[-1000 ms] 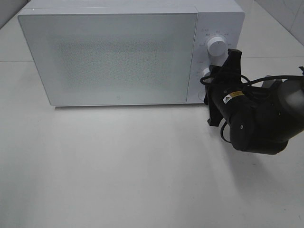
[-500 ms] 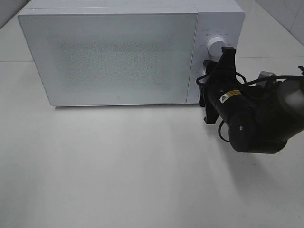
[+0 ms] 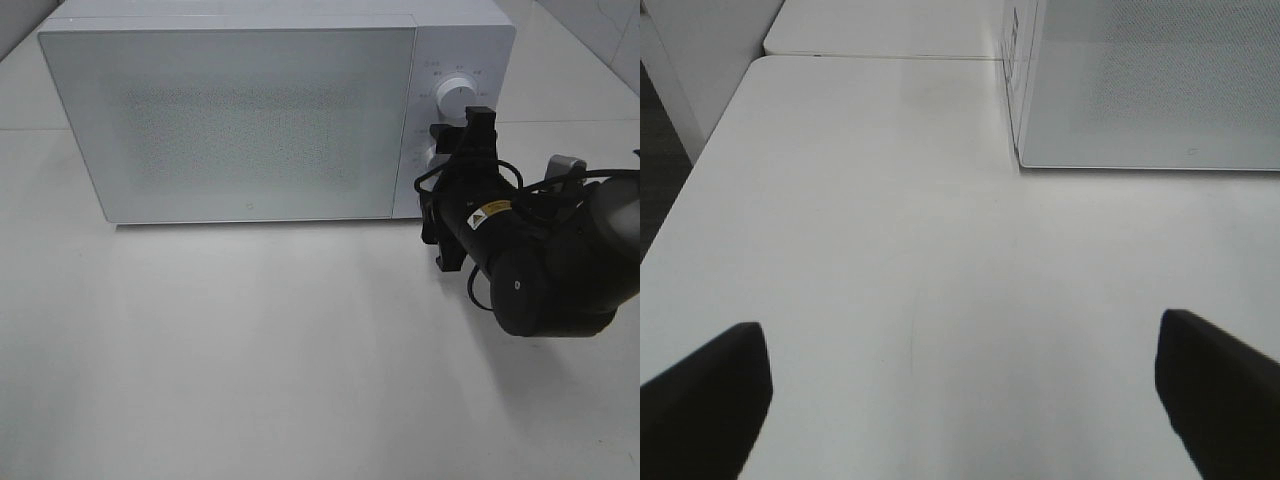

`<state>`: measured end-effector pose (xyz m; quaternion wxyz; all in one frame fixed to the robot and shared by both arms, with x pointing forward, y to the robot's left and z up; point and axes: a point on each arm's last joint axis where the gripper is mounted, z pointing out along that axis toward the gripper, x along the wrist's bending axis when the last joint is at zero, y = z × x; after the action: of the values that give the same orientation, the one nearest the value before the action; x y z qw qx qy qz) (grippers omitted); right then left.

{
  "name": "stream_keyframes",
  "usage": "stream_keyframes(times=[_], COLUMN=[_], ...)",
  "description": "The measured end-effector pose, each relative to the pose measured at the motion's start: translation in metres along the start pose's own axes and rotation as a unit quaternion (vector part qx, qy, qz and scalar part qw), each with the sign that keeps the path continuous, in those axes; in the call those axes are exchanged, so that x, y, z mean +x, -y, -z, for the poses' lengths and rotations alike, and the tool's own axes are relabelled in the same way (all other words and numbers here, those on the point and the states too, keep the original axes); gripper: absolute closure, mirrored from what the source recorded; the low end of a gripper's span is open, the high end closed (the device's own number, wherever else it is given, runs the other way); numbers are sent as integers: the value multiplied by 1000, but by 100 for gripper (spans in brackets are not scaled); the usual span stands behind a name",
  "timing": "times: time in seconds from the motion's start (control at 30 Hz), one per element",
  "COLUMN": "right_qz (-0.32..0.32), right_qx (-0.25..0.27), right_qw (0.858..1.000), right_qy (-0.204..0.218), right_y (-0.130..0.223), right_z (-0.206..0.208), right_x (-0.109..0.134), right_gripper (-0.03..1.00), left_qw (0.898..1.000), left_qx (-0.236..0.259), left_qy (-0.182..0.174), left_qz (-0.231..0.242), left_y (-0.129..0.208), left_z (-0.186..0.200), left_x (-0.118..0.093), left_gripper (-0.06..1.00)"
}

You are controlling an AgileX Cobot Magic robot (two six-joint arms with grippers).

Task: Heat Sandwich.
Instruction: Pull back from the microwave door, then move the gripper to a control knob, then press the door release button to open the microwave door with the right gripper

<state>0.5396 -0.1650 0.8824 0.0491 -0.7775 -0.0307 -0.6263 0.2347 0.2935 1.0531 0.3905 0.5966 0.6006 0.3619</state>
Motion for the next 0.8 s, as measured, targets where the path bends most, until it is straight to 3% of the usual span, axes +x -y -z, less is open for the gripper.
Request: stream_keyframes(times=[0.3,0.53,0.7,0.8], right_qz=[31,72,135,212], right_qx=[27,47,69,95], right_qw=[999,995,984,965], right_qy=[2,48,91,121], right_y=[-3,-6,-6,-7], right_z=[22,40,52,60], right_x=[9,12,20,29], right_gripper=[20,20,20,20], left_qw=[1000,1000,1000,1000], left_qx=[0,0,0,0], left_qy=[0,0,0,0], left_qz=[0,0,0,0], left_y=[0,0,0,0], left_z=[0,0,0,0], left_x=[0,0,0,0], left_gripper=[-3,-3,-3,-3])
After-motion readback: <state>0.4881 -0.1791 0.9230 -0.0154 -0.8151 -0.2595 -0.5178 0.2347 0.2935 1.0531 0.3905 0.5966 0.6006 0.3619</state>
